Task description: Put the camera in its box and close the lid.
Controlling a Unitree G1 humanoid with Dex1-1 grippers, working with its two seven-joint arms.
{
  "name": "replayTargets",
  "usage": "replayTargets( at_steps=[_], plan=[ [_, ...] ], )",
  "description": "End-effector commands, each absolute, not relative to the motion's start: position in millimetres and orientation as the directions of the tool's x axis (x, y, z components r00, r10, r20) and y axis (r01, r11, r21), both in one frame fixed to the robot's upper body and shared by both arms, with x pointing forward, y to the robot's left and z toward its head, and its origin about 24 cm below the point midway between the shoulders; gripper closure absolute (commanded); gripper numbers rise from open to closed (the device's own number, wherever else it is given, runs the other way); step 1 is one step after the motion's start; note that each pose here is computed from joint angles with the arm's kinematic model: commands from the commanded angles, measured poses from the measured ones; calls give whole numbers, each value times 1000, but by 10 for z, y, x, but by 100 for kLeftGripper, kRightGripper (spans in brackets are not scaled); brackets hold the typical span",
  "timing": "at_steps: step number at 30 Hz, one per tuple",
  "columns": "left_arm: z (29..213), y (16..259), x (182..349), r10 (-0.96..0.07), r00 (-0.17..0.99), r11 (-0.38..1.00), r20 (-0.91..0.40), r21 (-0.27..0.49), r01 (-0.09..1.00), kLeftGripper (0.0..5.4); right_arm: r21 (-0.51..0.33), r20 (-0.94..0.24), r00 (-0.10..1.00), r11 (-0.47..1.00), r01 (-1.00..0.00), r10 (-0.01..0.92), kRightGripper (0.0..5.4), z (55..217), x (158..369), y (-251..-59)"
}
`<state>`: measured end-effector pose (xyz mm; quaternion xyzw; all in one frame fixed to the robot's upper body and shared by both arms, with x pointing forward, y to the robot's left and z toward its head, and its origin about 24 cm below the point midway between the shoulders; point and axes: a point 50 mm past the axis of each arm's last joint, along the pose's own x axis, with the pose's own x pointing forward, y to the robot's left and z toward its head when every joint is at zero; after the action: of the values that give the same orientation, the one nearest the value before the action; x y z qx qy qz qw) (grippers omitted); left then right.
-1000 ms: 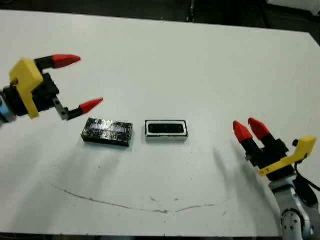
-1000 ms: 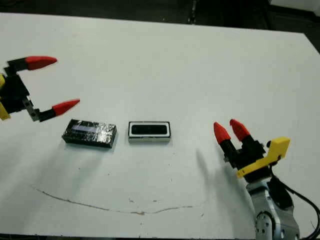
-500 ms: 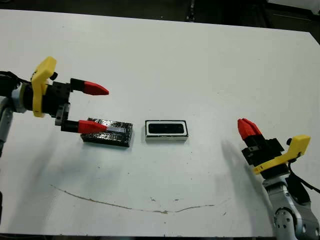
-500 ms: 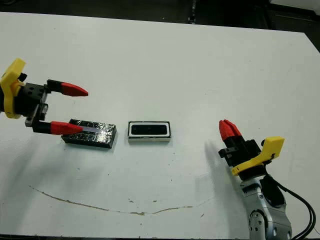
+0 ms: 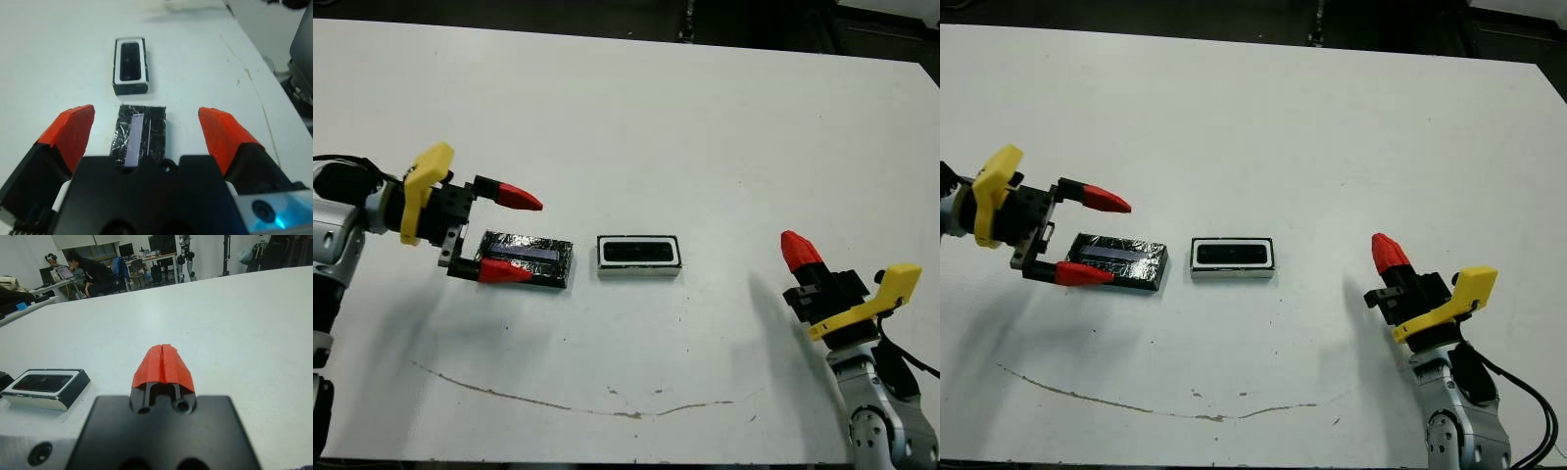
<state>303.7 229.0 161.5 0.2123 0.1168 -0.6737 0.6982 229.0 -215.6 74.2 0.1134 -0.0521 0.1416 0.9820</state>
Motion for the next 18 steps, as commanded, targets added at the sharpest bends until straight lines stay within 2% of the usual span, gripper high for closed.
replayTargets(
  at_steps=[1,7,18],
  plan=[
    [1611,2295,3053,-863,59,-32,-502,171,985,0,196,131,955,937,-288,266,538,726,2274,-2202],
    [1568,2282,3098,-825,47,-66,-564,179,982,0,190,135,953,937,-294,272,538,718,2270,-2199],
    [1445,2333,3192,-802,49,-32,-595,125,992,0,194,136,952,935,-297,275,538,709,2265,-2193]
  ],
)
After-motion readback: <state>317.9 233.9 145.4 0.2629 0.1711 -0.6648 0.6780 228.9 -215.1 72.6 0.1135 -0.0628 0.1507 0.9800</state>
